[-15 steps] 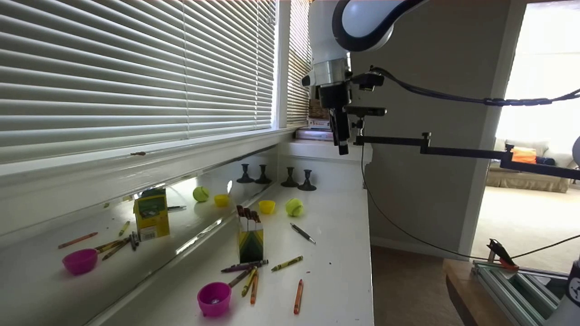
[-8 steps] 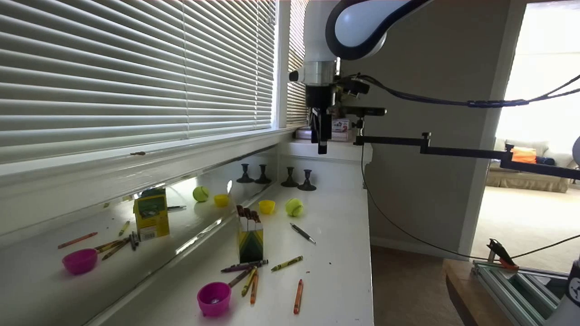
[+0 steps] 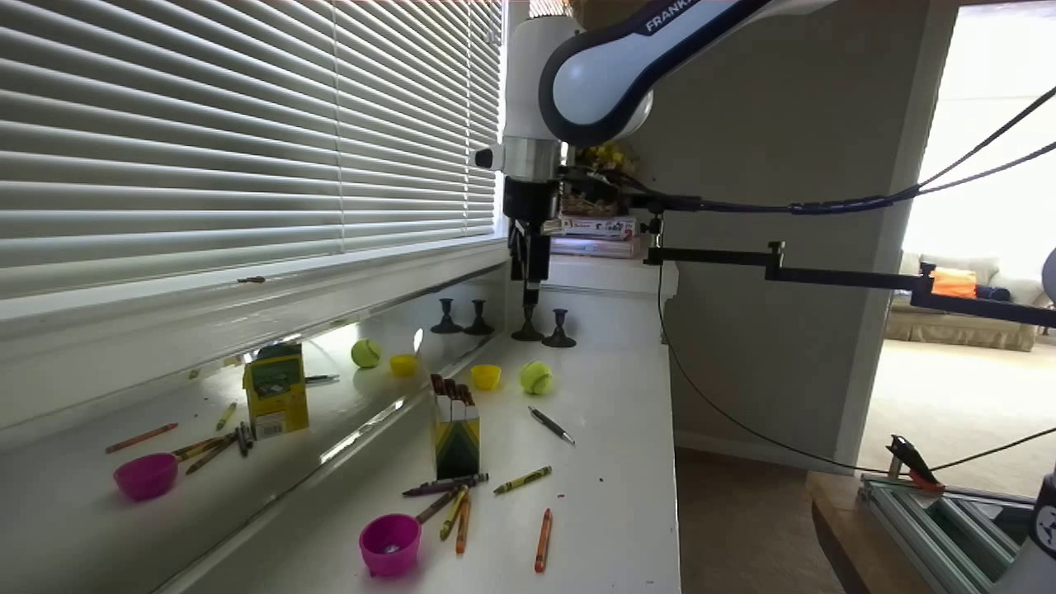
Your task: Move the box of crayons slightly to the right
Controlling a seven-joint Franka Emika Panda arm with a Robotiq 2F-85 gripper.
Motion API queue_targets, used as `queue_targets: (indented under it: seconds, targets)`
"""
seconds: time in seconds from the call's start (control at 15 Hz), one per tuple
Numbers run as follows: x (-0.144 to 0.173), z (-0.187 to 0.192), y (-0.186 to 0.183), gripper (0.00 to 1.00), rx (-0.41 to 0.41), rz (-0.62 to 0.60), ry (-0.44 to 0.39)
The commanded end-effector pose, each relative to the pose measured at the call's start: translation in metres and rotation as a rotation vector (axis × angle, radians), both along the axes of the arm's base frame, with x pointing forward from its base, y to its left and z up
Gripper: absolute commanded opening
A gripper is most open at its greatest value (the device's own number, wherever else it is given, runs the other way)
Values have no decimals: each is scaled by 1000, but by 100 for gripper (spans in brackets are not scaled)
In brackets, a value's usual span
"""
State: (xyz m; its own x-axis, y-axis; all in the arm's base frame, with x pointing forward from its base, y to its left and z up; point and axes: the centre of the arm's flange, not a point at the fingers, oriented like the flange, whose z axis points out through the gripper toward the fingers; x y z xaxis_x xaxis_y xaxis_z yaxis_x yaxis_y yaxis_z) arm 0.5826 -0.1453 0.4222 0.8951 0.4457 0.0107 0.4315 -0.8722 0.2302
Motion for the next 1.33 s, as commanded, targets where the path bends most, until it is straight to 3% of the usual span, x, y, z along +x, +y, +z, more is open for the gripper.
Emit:
queue_targets:
  seconds: [0.0, 0.2, 0.27, 0.6, 0.93, 1.27]
  targets:
    - [36, -12, 1, 100, 65, -4, -11]
    - [51, -29, 9, 100, 114, -78, -10]
    - [29, -24, 12, 100, 80, -36, 0]
    - [31, -30, 12, 100, 82, -36, 7]
    - [54, -52, 11, 100, 150, -48, -90]
    - [71, -76, 17, 99, 185, -45, -115]
